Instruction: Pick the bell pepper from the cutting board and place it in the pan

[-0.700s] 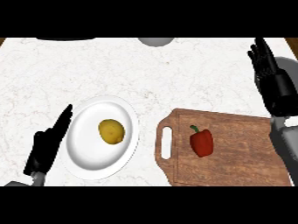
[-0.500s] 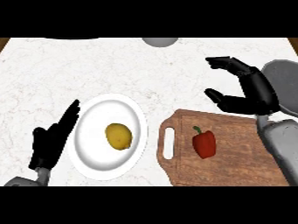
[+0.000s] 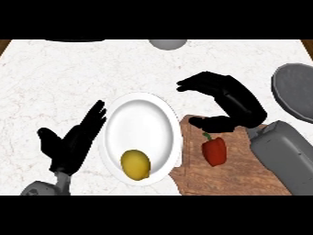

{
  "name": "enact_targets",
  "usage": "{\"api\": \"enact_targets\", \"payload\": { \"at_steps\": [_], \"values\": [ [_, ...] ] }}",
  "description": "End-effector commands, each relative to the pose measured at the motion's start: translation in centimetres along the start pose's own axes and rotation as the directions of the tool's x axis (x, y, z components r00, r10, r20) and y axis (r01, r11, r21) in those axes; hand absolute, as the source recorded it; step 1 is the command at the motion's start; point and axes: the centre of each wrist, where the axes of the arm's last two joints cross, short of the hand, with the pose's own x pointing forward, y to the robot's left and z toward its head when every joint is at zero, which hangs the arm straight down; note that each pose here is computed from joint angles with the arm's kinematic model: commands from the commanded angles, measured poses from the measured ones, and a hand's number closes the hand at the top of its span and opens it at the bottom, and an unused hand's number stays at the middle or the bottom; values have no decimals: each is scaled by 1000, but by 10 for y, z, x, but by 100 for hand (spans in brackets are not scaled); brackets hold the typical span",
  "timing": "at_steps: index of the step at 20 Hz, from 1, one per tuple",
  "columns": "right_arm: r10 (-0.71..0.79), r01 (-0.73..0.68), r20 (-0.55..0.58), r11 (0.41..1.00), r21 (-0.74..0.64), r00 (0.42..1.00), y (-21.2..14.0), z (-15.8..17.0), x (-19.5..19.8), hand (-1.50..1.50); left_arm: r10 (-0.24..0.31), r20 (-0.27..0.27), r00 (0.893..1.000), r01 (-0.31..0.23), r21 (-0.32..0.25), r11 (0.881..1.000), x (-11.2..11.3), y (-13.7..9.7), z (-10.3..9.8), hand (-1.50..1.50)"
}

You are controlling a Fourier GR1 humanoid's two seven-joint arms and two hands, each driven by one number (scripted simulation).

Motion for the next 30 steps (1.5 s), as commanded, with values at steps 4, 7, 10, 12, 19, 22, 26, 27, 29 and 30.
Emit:
{"api": "enact_targets", "payload": {
  "at_steps": [4,7,10,12,19,22,26,27,29,30],
  "values": [
    [265,-261,35,902,344,964,12,-1,27,-150,32,3,999,-32,18,999,7,14,-8,0],
    [487,-427,23,742,517,873,24,4,28,-150,49,-21,999,-49,5,999,1,6,-7,0],
    [698,-567,54,530,631,714,19,-11,37,-150,36,-30,999,-36,-1,999,-1,3,-4,0],
    [747,-578,81,436,690,660,42,-12,57,-150,35,-21,999,-35,-7,999,12,4,-8,0],
    [855,-502,187,97,860,484,97,-25,110,-150,41,-3,999,-41,-4,999,11,4,-1,0],
    [871,-476,191,56,877,453,132,-19,143,-150,43,-20,999,-43,10,999,14,7,-9,0],
    [888,-415,151,49,908,435,143,-15,157,-150,43,-5,999,-43,-1,999,-3,-5,-6,0],
    [902,-397,113,68,915,417,141,-5,141,-150,39,15,999,-39,-1,999,-3,4,2,0],
    [901,-388,97,84,918,423,158,3,151,-150,25,-11,1000,-25,-22,999,5,7,1,0],
    [914,-416,95,85,906,394,148,-4,145,-150,45,-3,999,-45,-6,999,16,-14,-22,0]
  ]
}}
